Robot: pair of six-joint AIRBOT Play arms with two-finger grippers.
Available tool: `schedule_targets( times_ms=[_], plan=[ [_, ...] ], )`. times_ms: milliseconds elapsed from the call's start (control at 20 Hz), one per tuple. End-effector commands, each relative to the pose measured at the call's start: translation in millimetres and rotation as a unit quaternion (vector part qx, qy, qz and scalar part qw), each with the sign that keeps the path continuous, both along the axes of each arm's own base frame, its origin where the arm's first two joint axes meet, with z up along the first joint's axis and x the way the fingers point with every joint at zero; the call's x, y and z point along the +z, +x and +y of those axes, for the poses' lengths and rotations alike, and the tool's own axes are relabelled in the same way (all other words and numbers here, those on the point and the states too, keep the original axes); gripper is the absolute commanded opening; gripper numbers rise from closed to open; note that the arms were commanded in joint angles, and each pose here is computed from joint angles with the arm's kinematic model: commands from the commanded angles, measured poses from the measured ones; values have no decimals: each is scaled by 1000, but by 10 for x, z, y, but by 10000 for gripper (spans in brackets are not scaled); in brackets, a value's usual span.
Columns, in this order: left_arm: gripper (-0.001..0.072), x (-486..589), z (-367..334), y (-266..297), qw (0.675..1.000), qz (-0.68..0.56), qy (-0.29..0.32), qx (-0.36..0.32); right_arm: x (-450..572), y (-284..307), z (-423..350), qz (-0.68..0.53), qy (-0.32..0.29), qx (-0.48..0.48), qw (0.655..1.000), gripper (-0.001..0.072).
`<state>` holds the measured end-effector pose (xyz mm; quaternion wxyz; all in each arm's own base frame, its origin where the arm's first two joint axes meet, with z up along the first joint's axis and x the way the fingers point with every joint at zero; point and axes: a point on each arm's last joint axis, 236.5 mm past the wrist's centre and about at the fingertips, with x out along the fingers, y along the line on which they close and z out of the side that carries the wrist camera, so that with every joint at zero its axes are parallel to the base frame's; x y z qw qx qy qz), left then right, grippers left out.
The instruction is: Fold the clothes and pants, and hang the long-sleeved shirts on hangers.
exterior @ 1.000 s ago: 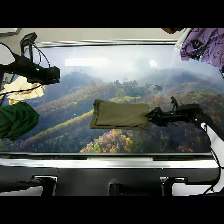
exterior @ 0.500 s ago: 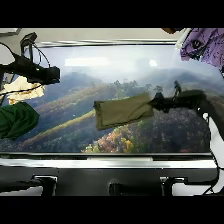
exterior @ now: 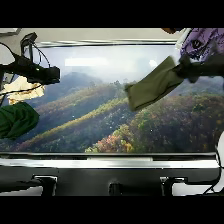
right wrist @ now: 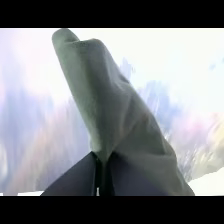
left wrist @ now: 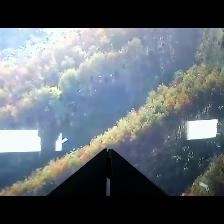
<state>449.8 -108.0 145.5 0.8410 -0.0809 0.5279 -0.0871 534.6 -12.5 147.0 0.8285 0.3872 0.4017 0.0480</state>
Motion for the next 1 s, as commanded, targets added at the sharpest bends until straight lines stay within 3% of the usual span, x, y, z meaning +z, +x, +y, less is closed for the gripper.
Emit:
schedule_targets(
  times_ms=[0, 200, 350, 500, 950],
  plan=[
    [15, -2, 4, 0, 1000, 0, 1, -2, 477, 20, -741, -38, -16, -90, 995, 26],
    [15, -4, 16, 2, 1000, -1, 4, -1, 438, -276, -1737, -22, -45, -179, 983, 26],
    [15, -16, 47, 11, 1000, 0, 9, 2, 123, -784, -2494, 52, -111, -239, 963, 26],
    [15, -44, 45, 20, 1000, 3, 9, 2, -400, -1391, -2968, 143, -102, -289, 941, 27],
    [15, -59, 44, 21, 1000, 5, 9, 2, -1691, -3330, -2773, 366, -82, -365, 852, 27]
  ],
)
